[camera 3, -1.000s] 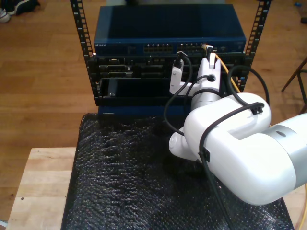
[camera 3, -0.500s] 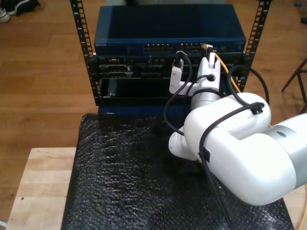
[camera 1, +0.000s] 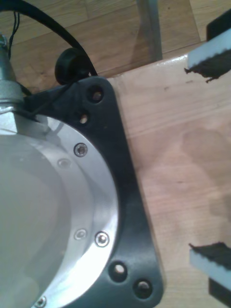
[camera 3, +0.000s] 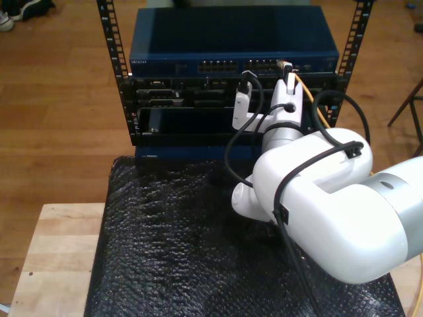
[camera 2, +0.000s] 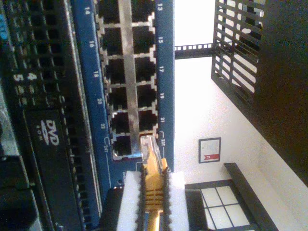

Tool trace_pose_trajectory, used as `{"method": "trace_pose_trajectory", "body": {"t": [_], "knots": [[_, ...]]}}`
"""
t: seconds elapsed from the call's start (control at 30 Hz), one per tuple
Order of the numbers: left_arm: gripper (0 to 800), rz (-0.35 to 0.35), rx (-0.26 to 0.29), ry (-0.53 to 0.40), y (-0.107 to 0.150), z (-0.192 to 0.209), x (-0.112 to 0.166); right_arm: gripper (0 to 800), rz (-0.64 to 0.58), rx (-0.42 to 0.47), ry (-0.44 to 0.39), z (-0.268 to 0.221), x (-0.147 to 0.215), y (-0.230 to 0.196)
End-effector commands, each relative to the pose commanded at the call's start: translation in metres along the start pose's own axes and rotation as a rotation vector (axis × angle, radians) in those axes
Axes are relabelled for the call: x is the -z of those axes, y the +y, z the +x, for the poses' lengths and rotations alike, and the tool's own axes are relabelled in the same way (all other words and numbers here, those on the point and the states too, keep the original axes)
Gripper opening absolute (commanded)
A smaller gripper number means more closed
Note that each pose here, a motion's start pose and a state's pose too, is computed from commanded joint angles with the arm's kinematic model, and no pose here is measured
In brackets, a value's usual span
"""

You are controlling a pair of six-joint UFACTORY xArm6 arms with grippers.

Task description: Grab the cable and plug it in

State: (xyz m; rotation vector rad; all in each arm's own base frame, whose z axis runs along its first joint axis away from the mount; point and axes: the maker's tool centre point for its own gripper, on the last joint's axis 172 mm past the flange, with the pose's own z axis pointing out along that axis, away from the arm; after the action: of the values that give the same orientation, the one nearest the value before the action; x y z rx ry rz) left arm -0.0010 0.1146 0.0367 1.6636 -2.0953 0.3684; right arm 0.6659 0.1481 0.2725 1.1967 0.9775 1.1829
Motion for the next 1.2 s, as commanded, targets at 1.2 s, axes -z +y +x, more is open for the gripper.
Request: {"method": "trace_pose_trajectory", "body": {"t": [1.2], "knots": [[800,0.0,0.0,0.0,0.0,0.0,0.0,0,0.002,-0.003,0.018,0.011,0.005,0.0]]}}
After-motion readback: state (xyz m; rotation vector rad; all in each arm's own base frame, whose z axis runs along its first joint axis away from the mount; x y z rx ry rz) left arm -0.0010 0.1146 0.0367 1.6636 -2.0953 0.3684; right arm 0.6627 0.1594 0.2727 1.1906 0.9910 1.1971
